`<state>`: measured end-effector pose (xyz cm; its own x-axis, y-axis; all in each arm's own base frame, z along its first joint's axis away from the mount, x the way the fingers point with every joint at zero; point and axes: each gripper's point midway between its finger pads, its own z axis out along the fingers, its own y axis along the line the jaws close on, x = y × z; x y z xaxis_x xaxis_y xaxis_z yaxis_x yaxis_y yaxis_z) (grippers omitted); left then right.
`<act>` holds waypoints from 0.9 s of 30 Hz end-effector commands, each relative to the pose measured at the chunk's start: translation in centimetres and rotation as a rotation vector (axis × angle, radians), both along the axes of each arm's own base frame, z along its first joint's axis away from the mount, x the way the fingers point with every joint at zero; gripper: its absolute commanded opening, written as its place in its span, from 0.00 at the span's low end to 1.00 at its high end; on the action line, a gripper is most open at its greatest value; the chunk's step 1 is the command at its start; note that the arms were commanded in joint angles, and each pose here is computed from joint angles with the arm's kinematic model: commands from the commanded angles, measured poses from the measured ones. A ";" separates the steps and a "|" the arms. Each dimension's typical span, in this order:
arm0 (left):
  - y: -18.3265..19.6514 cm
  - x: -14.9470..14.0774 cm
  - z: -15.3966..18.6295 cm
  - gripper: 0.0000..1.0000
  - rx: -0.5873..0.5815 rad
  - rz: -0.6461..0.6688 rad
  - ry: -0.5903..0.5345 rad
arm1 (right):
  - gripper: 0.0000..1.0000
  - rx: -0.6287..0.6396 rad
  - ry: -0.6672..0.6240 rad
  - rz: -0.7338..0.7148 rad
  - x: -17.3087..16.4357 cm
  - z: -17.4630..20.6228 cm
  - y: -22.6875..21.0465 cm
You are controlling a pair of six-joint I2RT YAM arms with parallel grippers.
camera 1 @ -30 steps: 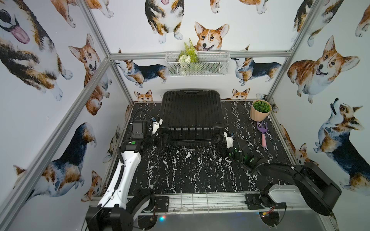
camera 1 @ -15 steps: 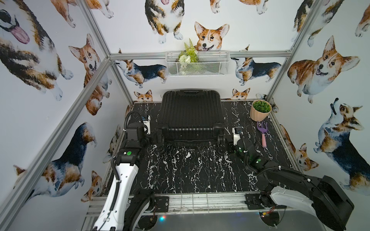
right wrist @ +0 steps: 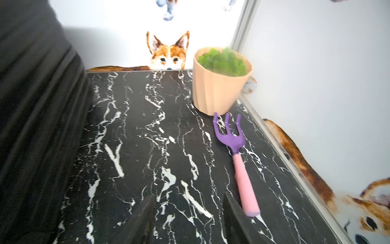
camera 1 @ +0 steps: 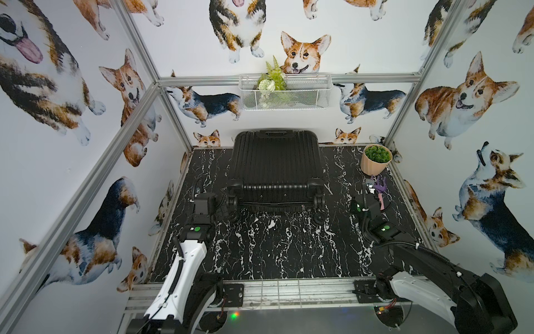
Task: Close the suitcase zippers
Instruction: Reset both arms
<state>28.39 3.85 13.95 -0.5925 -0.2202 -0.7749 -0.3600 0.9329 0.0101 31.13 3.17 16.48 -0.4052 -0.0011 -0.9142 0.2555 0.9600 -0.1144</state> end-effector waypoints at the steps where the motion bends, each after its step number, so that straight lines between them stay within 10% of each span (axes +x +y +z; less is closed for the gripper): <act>1: -0.2 1.4 -0.1 1.00 -0.023 0.006 -0.085 | 0.55 0.005 0.042 -0.018 0.0 -0.5 -1.5; 27: -3.7 7.7 -2.4 1.00 0.131 -0.322 -0.301 | 0.62 0.022 -0.073 0.055 4.9 -4.3 -4.0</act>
